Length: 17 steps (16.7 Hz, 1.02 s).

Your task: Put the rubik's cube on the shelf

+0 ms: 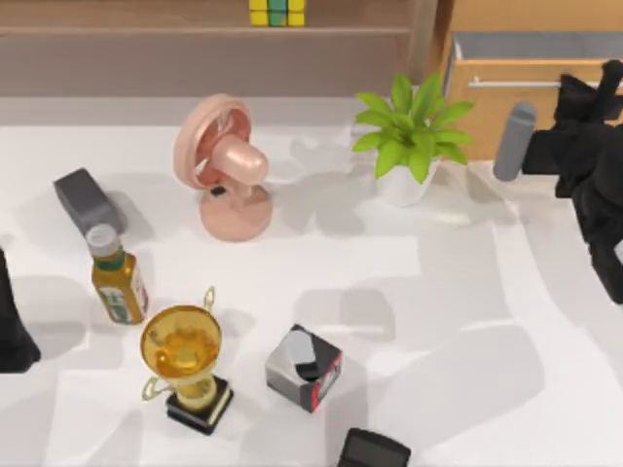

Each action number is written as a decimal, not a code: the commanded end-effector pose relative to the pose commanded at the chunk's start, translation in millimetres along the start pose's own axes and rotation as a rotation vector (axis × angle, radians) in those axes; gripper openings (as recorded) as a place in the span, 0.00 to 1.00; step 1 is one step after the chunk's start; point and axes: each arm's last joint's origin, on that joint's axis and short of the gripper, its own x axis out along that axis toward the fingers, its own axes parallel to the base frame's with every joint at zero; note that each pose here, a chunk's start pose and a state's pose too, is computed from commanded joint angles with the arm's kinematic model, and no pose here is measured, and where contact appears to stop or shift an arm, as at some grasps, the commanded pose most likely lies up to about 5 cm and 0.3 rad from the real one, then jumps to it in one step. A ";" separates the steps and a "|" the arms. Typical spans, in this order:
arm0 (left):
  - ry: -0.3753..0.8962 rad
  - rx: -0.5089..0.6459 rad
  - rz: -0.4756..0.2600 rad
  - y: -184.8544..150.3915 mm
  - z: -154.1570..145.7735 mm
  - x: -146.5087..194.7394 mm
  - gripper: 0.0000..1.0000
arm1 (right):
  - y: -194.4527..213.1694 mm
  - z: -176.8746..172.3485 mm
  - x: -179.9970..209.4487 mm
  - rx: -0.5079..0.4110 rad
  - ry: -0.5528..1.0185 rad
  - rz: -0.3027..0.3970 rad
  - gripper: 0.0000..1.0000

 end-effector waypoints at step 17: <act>0.000 0.000 0.000 0.0 0.0 0.0 1.00 | 0.0 2.9 59.1 0.000 -0.009 0.002 0.30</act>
